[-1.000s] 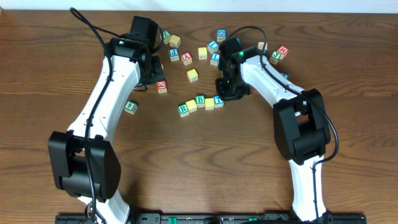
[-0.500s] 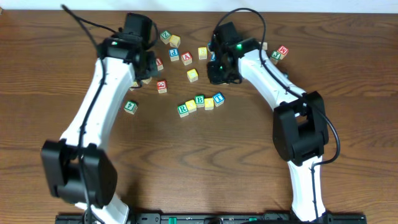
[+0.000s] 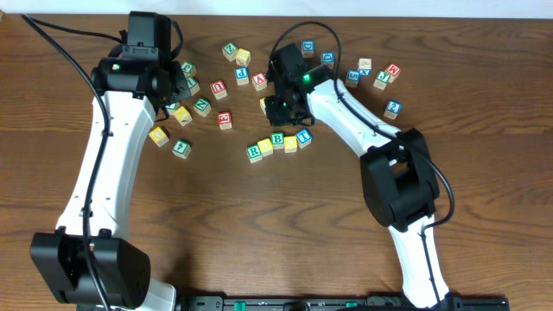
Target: Spell out ROBOT
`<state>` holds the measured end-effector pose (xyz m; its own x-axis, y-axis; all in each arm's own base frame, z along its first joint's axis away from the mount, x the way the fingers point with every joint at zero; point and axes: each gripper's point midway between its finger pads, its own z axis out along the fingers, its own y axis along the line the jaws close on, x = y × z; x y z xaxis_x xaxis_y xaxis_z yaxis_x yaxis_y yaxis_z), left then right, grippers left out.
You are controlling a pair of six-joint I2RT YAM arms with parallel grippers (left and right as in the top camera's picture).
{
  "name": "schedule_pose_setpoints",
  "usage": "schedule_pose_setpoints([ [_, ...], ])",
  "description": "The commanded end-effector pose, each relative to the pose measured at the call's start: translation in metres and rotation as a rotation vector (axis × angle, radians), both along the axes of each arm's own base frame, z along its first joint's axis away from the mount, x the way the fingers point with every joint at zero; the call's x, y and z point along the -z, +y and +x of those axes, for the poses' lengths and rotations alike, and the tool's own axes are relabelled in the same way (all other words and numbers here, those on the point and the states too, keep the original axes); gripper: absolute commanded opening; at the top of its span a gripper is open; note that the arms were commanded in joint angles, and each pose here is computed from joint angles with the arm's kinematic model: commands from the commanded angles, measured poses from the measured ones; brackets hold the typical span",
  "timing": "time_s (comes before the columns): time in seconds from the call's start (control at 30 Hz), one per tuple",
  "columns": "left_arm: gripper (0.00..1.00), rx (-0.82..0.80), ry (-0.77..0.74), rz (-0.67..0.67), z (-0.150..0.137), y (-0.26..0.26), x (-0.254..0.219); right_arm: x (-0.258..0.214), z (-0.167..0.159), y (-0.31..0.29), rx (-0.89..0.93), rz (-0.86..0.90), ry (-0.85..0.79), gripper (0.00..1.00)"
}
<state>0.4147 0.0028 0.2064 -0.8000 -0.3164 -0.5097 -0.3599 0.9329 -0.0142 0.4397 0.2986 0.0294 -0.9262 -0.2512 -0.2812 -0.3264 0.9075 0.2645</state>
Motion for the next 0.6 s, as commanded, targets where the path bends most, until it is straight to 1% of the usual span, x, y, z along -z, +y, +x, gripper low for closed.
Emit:
schedule_pose_setpoints([
  [0.0,0.08,0.005,0.008,0.014,-0.001,0.002,0.001,0.007,-0.004,0.006,-0.002,0.003,0.022,0.17],
  [0.57,0.08,-0.025,0.022,-0.004,-0.001,0.000,0.009,0.014,-0.022,0.006,-0.019,-0.031,0.077,0.14],
])
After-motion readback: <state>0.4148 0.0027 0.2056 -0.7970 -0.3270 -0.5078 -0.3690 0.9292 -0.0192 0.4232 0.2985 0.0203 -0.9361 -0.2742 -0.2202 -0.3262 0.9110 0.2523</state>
